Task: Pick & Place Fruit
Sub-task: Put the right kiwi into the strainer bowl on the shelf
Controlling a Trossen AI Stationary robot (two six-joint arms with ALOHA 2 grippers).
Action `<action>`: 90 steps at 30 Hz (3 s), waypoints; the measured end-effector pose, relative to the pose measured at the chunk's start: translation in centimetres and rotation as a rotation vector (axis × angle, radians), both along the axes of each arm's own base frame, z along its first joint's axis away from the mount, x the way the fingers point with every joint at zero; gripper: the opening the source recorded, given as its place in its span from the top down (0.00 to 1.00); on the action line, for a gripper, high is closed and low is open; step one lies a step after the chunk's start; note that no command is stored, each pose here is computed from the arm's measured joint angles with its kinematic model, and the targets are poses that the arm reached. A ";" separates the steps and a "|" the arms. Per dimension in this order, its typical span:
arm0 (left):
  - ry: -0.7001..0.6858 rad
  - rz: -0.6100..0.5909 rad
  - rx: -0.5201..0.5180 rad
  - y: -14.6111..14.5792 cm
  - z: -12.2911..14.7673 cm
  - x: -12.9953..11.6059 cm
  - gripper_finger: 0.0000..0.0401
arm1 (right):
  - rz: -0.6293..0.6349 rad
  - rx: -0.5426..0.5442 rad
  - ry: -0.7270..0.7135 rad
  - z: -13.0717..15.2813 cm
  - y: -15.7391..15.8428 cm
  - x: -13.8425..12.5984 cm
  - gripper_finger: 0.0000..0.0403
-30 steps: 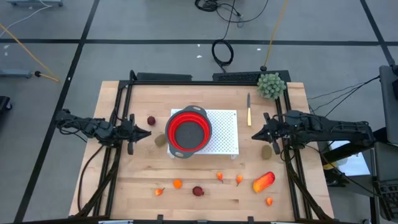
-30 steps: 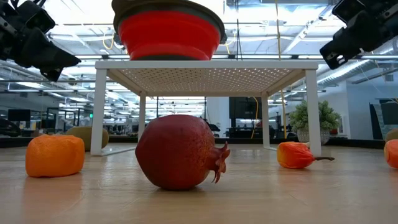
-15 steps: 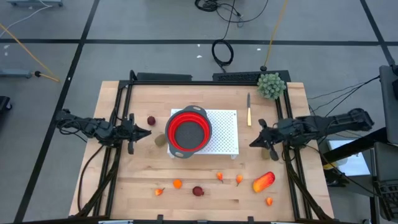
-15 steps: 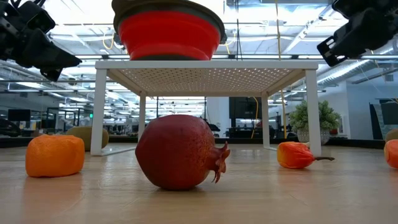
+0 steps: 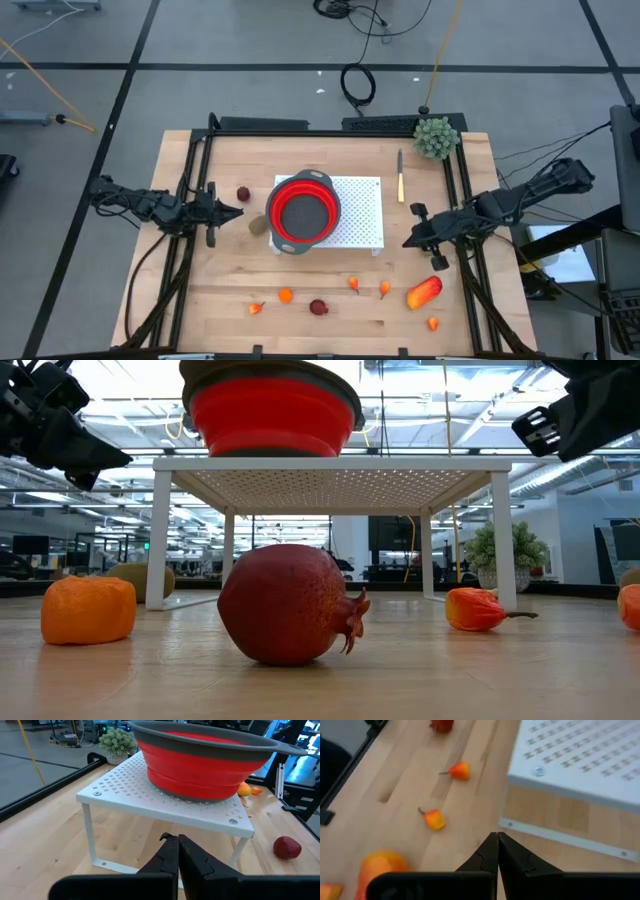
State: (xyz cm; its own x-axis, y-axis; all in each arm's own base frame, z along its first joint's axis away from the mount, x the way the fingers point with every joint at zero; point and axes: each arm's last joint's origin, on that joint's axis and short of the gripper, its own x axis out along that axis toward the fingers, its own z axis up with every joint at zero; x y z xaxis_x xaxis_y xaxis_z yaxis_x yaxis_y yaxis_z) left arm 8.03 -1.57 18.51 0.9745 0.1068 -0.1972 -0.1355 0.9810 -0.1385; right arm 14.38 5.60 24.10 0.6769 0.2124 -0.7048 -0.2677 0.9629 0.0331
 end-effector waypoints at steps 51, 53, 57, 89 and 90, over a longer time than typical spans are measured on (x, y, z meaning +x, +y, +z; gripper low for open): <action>-0.008 0.000 -0.010 0.0 0.1 0.0 0.95 | -0.937 0.218 0.777 -0.7 -0.3 -1.0 0.59; -0.008 0.000 -0.010 0.0 0.1 0.0 0.95 | -0.948 0.236 0.792 -0.7 -0.3 -0.9 0.53; -0.008 0.000 -0.011 0.0 0.1 0.0 0.95 | -0.966 0.243 0.790 -0.7 -0.6 -0.8 0.42; -0.009 -0.007 -0.016 0.0 0.1 0.0 0.95 | -1.149 0.247 0.827 -4.3 -1.8 -1.4 0.27; -0.009 -0.007 -0.016 0.0 0.1 0.0 0.95 | -1.155 0.244 0.823 -4.3 -1.8 -1.4 0.27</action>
